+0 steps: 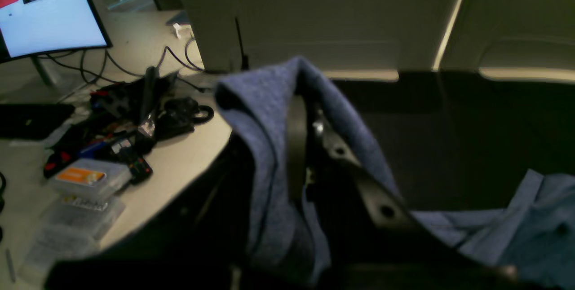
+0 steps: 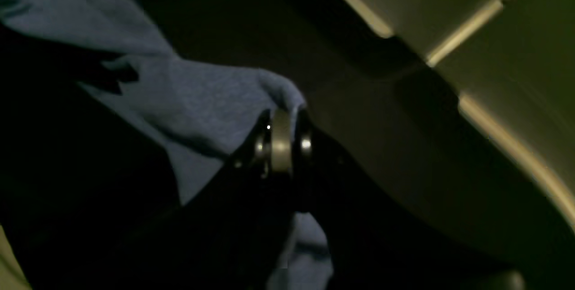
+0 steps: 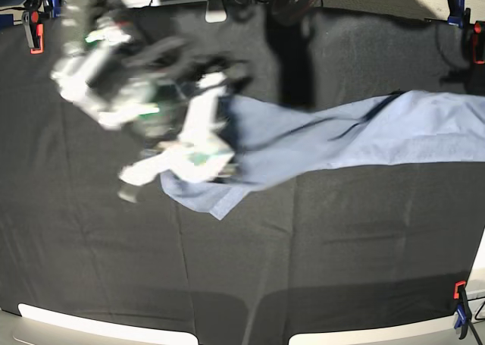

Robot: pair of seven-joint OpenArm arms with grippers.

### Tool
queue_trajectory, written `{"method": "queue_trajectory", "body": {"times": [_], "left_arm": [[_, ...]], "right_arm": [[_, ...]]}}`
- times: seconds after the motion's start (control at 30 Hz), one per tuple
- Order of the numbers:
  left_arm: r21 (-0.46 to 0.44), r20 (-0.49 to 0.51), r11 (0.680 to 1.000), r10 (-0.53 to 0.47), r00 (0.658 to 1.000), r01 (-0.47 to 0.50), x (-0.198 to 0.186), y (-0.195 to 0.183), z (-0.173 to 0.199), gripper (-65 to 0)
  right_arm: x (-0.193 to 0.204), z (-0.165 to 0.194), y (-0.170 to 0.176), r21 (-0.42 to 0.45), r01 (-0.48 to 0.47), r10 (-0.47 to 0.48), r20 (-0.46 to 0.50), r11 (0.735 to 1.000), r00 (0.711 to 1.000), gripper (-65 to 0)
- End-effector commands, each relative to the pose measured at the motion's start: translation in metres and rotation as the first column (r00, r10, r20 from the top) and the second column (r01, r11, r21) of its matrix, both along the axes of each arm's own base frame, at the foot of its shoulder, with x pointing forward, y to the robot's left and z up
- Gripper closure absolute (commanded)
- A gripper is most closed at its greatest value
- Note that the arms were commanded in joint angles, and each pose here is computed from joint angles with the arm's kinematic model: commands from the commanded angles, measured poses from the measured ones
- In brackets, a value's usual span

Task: Layout the t-shirt on the table in an organized manner, then fold the t-shirt properly
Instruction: 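Carry the lifted shirt with both grippers and drag it over the table, then lower the shirt flat onto the table and open both grippers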

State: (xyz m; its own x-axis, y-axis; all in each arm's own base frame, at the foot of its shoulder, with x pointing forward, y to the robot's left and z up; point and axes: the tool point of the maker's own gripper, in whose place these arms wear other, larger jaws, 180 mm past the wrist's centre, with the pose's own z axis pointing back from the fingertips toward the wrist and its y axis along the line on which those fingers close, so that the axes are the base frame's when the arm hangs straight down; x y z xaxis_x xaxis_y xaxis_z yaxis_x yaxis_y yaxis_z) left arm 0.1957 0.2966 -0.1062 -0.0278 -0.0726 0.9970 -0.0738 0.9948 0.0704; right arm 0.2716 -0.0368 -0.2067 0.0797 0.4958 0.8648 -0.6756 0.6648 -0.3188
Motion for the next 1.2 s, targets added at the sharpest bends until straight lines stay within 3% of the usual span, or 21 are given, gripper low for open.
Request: {"method": "queue_trajectory", "body": {"times": [0.0,0.1,0.3,0.47,0.63,0.83,1.03,1.17], "left_arm": [[0.022,0.036,1.0,-0.015,0.999,0.014,-0.003,-0.003,0.011,0.0],[0.02,0.007,1.0,-0.016,1.0,0.016,-0.005,-0.003,0.006,0.0],[-0.012,-0.017,0.999,-0.053,0.998,0.053,-0.011,-0.01,0.0,0.0],[-0.044,-0.01,0.995,-0.094,0.996,0.093,-0.014,-0.017,0.001,0.0],[-0.073,0.027,0.973,-0.215,0.976,0.217,-0.017,-0.039,0.007,0.0],[-0.053,0.12,0.965,-0.251,0.961,0.259,-0.023,-0.043,0.027,0.0],[-0.031,0.204,0.959,-0.271,0.941,0.282,-0.015,-0.047,0.042,0.0],[-0.002,0.156,0.955,-0.293,0.943,0.297,0.003,-0.054,0.033,0.0]], "right_arm": [[0.004,0.013,-0.014,0.015,0.031,-0.032,0.041,0.999,0.999,0.0],[0.01,0.018,-0.06,0.004,0.136,-0.136,0.047,0.991,0.99,0.0],[0.01,0.053,-0.14,0.043,0.304,-0.307,0.118,0.952,0.944,0.0],[-0.004,0.095,-0.198,0.105,0.416,-0.429,0.201,0.903,0.881,0.0],[-0.035,0.142,-0.228,0.204,0.419,-0.464,0.309,0.885,0.83,0.0],[-0.06,0.173,-0.259,0.156,0.496,-0.516,0.379,0.854,0.768,0.0],[-0.05,0.152,-0.246,0.081,0.462,-0.462,0.313,0.883,0.83,0.0],[-0.033,0.134,-0.231,0.044,0.424,-0.417,0.296,0.905,0.859,0.0]]}}
